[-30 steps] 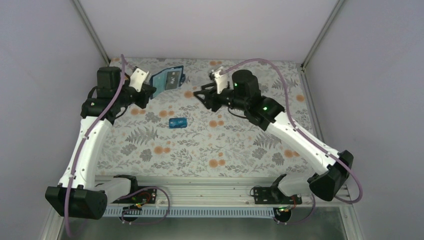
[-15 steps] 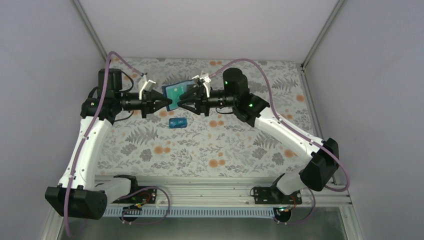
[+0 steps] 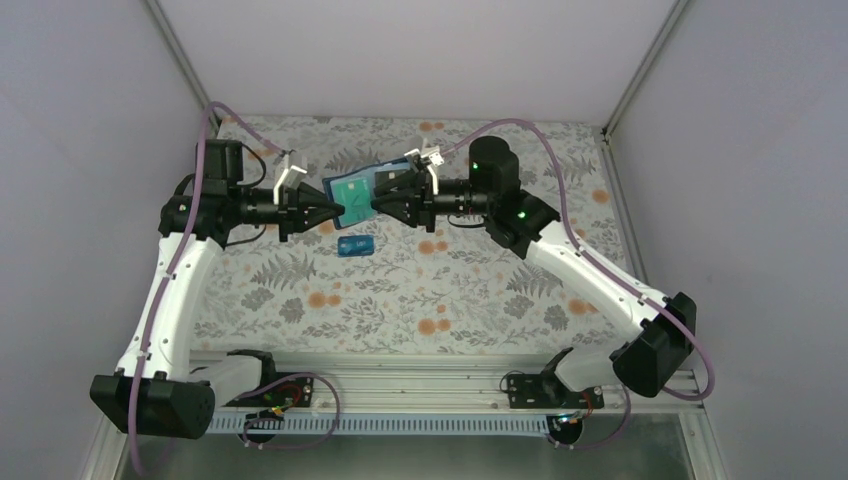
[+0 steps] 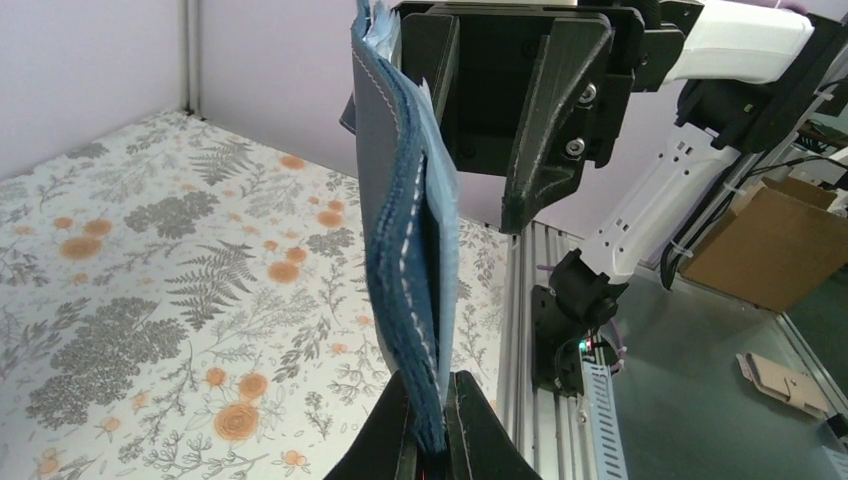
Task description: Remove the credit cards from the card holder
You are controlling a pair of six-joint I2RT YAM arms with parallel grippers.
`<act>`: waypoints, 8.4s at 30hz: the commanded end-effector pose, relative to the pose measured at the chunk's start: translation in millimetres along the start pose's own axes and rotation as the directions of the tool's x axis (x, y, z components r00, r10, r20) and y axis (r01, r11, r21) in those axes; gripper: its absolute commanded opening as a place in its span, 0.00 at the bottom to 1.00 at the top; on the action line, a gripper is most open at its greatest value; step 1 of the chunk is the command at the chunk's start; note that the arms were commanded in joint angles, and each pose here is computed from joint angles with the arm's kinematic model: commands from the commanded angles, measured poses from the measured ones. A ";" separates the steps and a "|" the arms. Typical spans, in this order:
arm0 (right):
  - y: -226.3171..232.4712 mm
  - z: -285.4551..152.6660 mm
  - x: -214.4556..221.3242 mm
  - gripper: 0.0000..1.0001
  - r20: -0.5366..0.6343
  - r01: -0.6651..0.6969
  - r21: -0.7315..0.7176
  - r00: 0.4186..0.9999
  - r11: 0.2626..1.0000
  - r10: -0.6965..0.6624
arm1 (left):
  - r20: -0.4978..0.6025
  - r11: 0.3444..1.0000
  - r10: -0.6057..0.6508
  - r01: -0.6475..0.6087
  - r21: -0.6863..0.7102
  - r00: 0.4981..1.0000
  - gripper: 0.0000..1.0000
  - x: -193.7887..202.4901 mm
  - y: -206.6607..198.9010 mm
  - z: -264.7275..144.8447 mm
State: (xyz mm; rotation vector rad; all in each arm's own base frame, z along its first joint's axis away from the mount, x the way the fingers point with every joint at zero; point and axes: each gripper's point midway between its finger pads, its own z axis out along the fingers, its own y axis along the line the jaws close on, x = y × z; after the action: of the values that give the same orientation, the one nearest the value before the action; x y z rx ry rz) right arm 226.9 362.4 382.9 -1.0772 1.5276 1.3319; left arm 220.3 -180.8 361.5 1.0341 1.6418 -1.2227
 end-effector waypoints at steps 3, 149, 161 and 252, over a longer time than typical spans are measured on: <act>-2.7 4.3 1.7 0.24 -0.013 0.015 -0.040 1.000 0.999 -0.015 | 0.054 0.992 0.086 -0.090 0.085 0.995 0.02 -15.3 -25.4 -4.4; -61.0 -100.8 12.1 0.04 -0.013 -0.116 0.281 0.992 0.953 0.125 | 0.032 0.939 -0.070 0.077 -0.335 0.997 0.02 -5.0 64.9 -27.8; -156.7 -109.8 118.0 0.05 -0.458 0.109 0.533 0.871 0.839 0.178 | 0.020 0.894 -0.080 0.081 -0.441 0.997 0.02 -1.6 83.9 -37.1; -88.8 122.2 315.7 0.16 -0.935 0.278 -0.227 0.207 0.933 -0.289 | 0.025 0.839 -0.119 0.114 -0.532 0.993 0.02 9.9 106.8 -47.5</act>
State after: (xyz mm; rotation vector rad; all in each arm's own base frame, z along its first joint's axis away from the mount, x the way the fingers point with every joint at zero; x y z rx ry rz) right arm 208.7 440.3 37.4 -2.3952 1.9646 0.2518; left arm 311.6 -112.3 322.5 0.5843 1.9587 -0.7485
